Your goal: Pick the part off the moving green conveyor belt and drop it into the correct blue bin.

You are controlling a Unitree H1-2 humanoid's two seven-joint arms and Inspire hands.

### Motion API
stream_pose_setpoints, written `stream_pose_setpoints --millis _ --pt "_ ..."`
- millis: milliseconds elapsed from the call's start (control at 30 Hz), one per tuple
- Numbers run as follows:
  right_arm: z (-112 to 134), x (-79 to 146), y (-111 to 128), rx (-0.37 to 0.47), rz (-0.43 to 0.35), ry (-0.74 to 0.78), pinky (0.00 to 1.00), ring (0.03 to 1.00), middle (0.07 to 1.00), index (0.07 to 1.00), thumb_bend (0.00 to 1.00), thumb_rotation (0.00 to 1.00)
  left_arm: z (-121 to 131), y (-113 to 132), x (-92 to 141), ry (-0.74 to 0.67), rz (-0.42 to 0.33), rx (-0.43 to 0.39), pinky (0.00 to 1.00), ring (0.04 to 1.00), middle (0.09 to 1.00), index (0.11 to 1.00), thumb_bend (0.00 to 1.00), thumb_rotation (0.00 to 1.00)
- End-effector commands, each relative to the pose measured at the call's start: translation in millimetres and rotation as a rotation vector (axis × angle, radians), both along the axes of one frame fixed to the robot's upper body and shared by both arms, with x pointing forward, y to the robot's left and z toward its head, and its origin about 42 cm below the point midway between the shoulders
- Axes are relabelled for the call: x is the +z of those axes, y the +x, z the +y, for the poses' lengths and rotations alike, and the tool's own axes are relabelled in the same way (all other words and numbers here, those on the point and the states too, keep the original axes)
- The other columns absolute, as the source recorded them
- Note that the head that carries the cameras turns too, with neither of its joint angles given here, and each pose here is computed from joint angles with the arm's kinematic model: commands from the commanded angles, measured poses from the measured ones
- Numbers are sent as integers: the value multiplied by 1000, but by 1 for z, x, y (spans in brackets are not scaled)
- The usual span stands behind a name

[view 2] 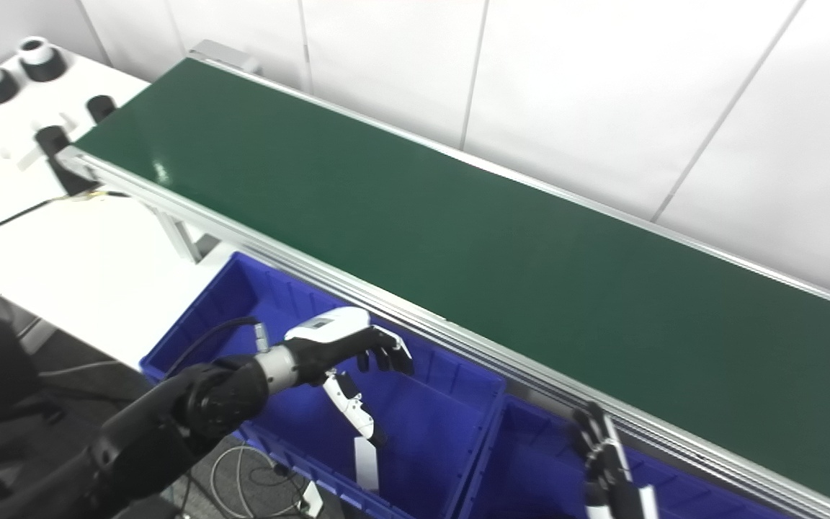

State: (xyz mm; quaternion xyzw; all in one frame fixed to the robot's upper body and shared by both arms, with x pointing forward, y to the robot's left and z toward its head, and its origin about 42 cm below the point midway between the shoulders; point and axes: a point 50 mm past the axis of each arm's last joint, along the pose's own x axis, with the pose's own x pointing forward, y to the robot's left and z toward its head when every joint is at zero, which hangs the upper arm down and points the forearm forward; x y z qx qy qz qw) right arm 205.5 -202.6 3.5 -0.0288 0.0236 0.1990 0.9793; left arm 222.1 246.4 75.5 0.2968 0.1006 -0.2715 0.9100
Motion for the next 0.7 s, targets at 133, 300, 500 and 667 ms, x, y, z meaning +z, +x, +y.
stream_pose_setpoints --millis 133,300,500,667 --pt "31 3 4 -7 -68 -25 885 883 901 933 767 897 -11 -16 -6 -355 -11 6 657 708 735 704 1000 406" --pt "53 -7 1 -8 -38 -33 917 901 923 934 780 889 -33 -30 -35 -406 -59 25 710 783 815 751 995 573" --pt "67 -16 1 -21 -23 -67 889 901 919 922 784 887 -47 -28 -56 -289 -207 18 744 838 877 815 917 644" --pt "69 -17 0 -15 -24 -70 903 912 933 926 767 899 -65 -25 -66 -241 -259 79 758 872 922 864 932 739"
